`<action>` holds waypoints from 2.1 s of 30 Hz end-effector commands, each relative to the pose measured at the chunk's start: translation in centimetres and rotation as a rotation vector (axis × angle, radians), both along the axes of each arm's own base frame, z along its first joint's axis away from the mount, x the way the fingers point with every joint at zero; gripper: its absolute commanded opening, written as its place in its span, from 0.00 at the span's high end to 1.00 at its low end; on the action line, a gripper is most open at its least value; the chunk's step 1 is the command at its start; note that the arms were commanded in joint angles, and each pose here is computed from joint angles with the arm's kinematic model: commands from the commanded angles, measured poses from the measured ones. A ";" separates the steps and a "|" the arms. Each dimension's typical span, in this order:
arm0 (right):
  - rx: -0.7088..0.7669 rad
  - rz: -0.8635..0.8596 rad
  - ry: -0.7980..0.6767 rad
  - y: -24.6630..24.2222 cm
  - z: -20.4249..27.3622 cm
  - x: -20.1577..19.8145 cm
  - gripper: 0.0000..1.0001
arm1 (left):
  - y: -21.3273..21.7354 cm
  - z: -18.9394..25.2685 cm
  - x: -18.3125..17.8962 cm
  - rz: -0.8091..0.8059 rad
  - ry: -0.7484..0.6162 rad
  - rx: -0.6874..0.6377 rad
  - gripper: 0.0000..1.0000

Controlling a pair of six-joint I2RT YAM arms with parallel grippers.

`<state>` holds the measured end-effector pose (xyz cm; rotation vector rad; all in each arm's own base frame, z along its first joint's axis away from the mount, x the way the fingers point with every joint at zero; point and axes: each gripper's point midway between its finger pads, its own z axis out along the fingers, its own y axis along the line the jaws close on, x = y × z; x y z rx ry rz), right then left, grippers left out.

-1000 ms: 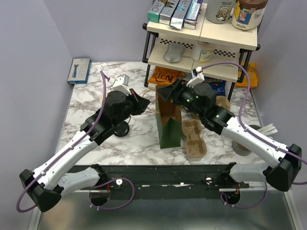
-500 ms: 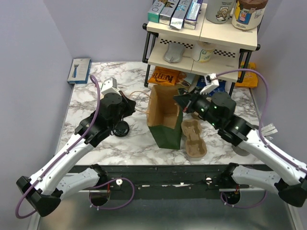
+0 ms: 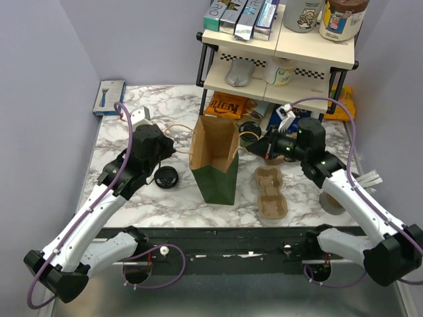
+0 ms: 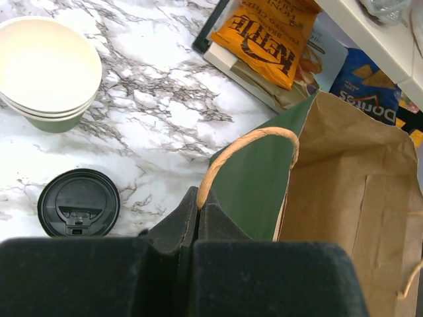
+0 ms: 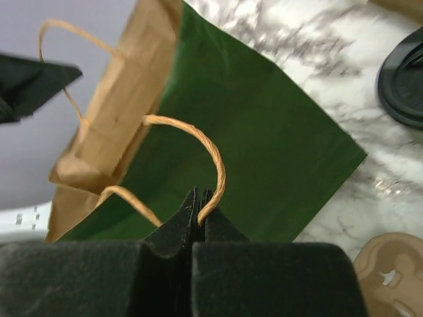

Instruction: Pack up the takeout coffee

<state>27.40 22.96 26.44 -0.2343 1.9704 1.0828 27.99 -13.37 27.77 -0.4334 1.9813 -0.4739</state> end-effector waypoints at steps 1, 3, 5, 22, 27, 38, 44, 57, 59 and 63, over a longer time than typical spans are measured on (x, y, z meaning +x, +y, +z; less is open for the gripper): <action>0.028 0.222 0.000 1.4 -1.9 -1.8 0.99 | 0.3 0.4 0.1 -0.023 0.001 0.032 1.00; 0.011 0.237 -0.032 1.6 -2.6 -1.2 0.99 | -0.8 0.3 0.1 -0.082 -0.005 0.024 1.00; -0.001 0.232 -0.035 1.8 -3.5 -0.3 0.99 | -2.1 -0.2 0.0 -0.157 0.009 0.014 1.00; -0.059 0.260 -0.159 2.4 -6.5 2.4 0.99 | -4.7 -5.1 -0.3 -0.280 0.125 -0.032 1.00; -0.042 0.270 -0.162 2.6 -7.1 2.3 0.99 | -5.6 -7.3 -0.8 -0.299 0.201 -0.093 1.00; -0.043 0.284 -0.096 3.2 -7.7 3.0 0.93 | -6.9 -8.7 -1.8 -0.353 0.275 -0.179 1.00; -0.009 0.268 -0.138 3.1 -2.3 2.7 0.76 | -6.4 -3.7 -1.3 -0.347 0.130 -0.196 1.00; 0.042 0.257 -0.247 2.5 5.5 0.9 0.11 | -6.0 -1.1 -0.6 -0.307 0.093 -0.203 1.00; 0.036 0.209 -0.238 2.0 6.1 1.1 0.04 | -5.8 -0.5 -0.6 -0.297 0.076 -0.205 1.00; 0.017 0.063 -0.187 0.5 7.2 2.2 0.00 | -5.7 0.3 -0.5 -0.293 0.057 -0.205 1.00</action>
